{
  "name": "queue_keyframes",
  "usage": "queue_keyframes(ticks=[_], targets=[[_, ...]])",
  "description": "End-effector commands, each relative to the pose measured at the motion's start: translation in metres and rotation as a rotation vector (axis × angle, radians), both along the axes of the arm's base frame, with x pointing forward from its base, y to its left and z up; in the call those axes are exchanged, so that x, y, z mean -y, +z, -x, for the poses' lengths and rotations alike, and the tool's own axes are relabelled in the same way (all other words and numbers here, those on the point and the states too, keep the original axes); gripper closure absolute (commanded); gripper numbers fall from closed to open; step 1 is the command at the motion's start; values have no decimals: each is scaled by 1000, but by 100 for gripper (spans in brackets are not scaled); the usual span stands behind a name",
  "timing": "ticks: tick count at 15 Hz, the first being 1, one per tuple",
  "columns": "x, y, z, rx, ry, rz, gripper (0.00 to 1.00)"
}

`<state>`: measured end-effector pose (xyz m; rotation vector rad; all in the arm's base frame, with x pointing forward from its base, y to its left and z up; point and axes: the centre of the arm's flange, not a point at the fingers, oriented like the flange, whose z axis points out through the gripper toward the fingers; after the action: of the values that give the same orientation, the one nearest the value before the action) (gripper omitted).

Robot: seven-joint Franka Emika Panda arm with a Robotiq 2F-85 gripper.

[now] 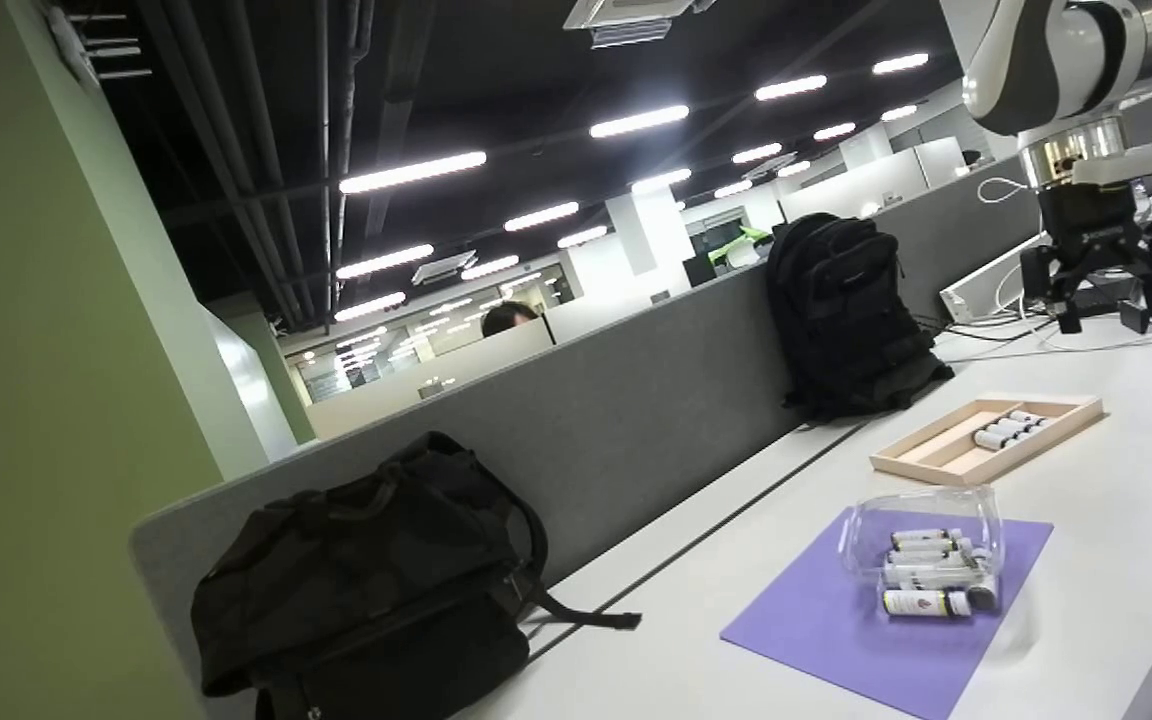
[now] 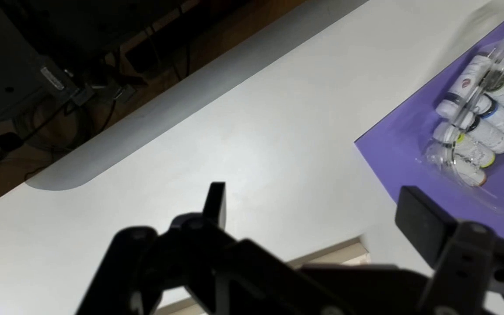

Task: Open the lid of the clear bowl

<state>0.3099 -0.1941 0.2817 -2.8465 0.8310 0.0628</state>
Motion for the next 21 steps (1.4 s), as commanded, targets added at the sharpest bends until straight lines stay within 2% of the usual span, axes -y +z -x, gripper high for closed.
queue_keyframes(ticks=[1, 3, 7, 13, 17, 21], targets=[[0, 1, 0, 2, -2, 1, 0], [1, 2, 0, 5, -4, 2, 0], [-13, -23, -54, 100, -6, 28, 0], [-46, -67, -118, 137, 23, 66, 0], [-69, -94, -149, 86, 75, -64, 0], [-87, -113, -161, -41, 231, -247, 0]])
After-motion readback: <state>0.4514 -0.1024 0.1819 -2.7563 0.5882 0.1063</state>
